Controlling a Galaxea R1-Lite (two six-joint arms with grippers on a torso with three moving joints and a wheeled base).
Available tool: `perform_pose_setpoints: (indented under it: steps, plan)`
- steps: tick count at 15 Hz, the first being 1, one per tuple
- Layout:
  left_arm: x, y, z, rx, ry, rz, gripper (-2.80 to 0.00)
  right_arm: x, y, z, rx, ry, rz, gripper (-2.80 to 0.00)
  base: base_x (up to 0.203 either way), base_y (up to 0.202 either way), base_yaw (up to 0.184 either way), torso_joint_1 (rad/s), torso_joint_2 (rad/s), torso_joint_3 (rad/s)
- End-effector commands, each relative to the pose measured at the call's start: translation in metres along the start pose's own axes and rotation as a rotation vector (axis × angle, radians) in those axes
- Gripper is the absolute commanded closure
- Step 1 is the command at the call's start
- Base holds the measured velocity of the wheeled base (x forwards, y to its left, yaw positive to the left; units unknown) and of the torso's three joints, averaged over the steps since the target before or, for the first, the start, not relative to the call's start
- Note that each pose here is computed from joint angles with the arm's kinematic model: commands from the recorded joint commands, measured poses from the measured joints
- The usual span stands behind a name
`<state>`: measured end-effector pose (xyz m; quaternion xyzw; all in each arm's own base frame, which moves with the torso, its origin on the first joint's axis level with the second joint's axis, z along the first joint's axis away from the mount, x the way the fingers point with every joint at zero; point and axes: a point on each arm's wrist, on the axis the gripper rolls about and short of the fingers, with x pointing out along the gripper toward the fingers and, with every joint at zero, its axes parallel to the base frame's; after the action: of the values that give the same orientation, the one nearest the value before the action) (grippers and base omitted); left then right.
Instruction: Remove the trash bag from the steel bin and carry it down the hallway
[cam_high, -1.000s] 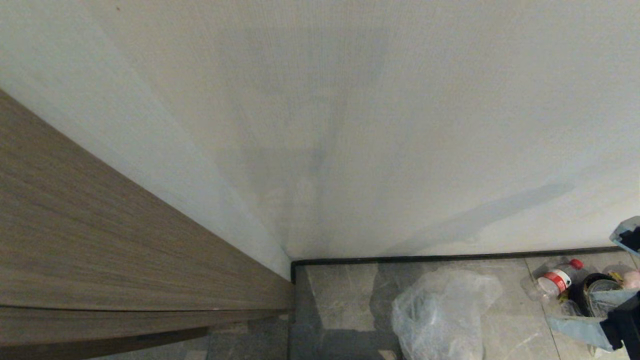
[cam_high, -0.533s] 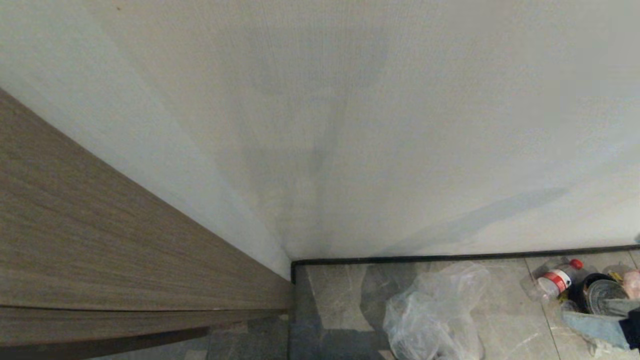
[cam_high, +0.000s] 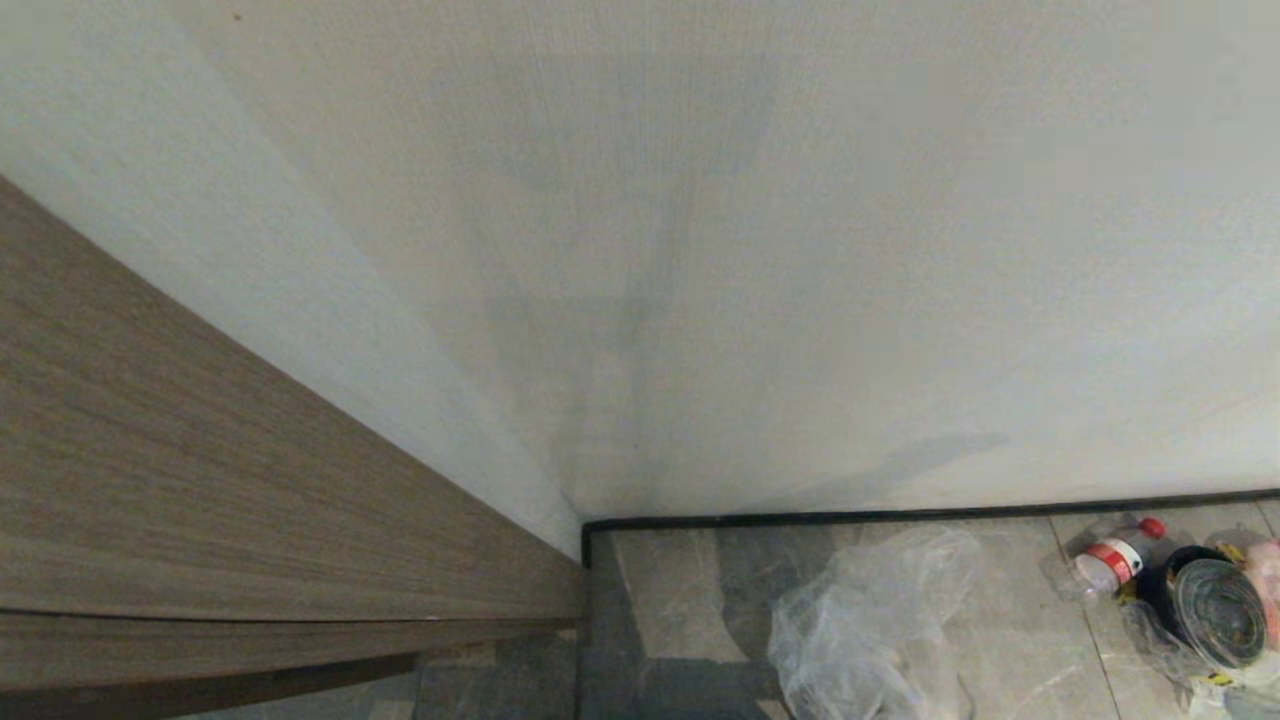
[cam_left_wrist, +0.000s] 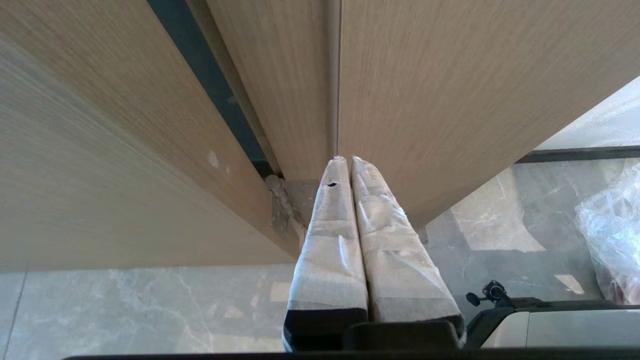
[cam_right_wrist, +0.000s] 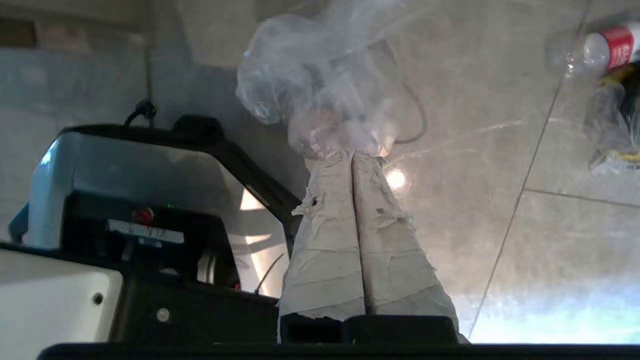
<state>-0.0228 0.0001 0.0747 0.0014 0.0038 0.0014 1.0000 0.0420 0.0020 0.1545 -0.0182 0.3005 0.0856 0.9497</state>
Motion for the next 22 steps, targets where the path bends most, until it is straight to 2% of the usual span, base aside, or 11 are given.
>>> perform_pose_setpoints:
  steps: [1, 5, 7, 11, 18, 20, 22]
  plan:
    - [0.0, 0.0, 0.0, 0.0, 0.0, 0.001, 0.0, -0.01, 0.005, -0.026, -0.013, -0.078, -0.016, 0.0, 0.0, 0.0, 0.0, 0.0, 0.0, 0.0]
    - [0.0, 0.0, 0.0, 0.0, 0.0, 0.0, 0.0, -0.005, 0.006, -0.058, -0.008, -0.215, -0.115, 0.0, 0.0, 0.0, 0.0, 0.0, 0.0, 0.0]
    - [0.0, 0.0, 0.0, 0.0, -0.002, 0.0, 0.0, -0.009, 0.007, -0.07, 0.026, -0.312, -0.144, 0.0, 0.0, 0.0, 0.0, 0.0, 0.0, 0.0]
    - [0.0, 0.0, 0.0, 0.0, 0.0, 0.0, 0.0, -0.016, 0.01, -0.1, 0.02, -0.558, -0.17, 0.0, 0.0, 0.0, 0.0, 0.0, 0.0, 0.0]
    - [0.0, 0.0, 0.0, 0.0, 0.0, 0.0, 0.0, -0.01, 0.009, -0.103, 0.041, -0.563, -0.177, 0.0, 0.0, 0.0, 0.0, 0.0, 0.0, 0.0]
    - [0.0, 0.0, 0.0, 0.0, 0.0, 0.002, 0.0, -0.008, 0.008, -0.101, 0.042, -0.626, -0.188, 0.0, 0.0, 0.0, 0.0, 0.0, 0.0, 0.0]
    - [0.0, 0.0, 0.0, 0.0, 0.0, 0.0, 0.0, -0.007, 0.008, -0.102, 0.041, -0.614, -0.187, 0.0, 0.0, 0.0, 0.0, 0.0, 0.0, 0.0]
